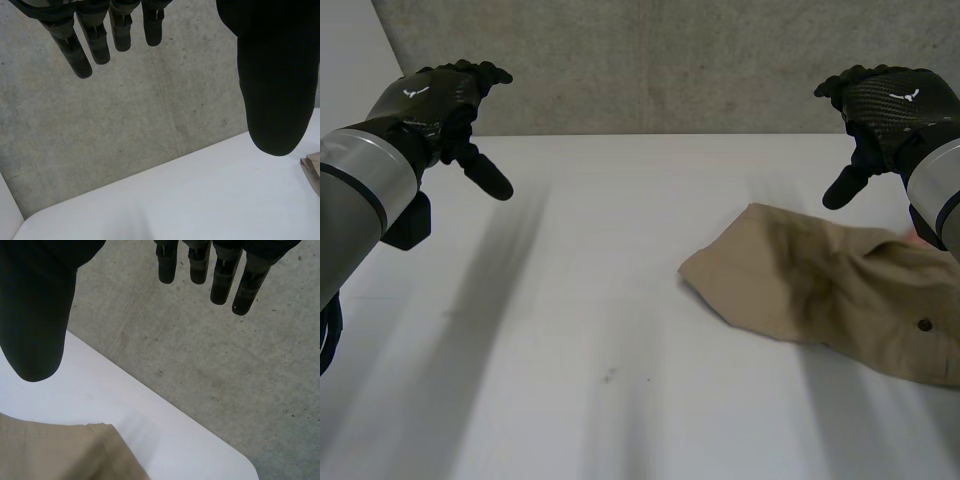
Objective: Fold the shorts.
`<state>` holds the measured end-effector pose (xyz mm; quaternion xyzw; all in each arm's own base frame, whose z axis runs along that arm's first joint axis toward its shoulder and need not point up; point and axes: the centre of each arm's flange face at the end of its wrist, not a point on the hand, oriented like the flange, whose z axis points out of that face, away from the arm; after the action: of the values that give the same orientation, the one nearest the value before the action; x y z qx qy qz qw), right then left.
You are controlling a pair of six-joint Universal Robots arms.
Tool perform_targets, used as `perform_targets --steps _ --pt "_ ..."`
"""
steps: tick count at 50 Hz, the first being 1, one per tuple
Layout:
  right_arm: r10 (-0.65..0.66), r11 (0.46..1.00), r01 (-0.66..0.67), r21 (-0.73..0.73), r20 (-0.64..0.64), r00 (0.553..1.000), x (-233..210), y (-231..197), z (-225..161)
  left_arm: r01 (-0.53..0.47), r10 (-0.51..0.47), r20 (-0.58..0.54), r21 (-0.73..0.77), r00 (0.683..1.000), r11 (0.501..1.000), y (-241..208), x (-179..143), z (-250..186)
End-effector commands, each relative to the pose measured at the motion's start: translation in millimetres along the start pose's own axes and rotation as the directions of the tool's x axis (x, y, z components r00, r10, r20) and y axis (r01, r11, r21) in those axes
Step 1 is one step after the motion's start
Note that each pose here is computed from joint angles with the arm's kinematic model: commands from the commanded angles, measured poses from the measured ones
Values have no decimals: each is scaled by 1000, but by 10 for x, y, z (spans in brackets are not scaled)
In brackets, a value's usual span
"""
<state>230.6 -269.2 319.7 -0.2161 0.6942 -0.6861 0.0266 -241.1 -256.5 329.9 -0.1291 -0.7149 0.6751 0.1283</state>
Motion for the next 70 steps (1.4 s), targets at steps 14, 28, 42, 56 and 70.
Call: perform_targets --steps 14,28,42,56,70 --pt "0 1000 0 0 0 1000 0 -2 -4 1 -1 0 0 1000 1000 3 0 1" --pt "0 1000 0 1 1 1000 -5 0 -6 1 -1 -2 -3 1000 1000 12 5 -3" --pt "0 1000 0 -5 3 1000 -10 19 -6 0 0 1 10 1000 1000 7 -5 13" --pt "-15 1000 15 1 3 1000 -17 38 10 -11 11 8 -19 1000 1000 122 -26 105" --pt "-202 978 207 -40 103 974 -238 288 -9 -258 258 7 21 966 966 1018 -12 1018"
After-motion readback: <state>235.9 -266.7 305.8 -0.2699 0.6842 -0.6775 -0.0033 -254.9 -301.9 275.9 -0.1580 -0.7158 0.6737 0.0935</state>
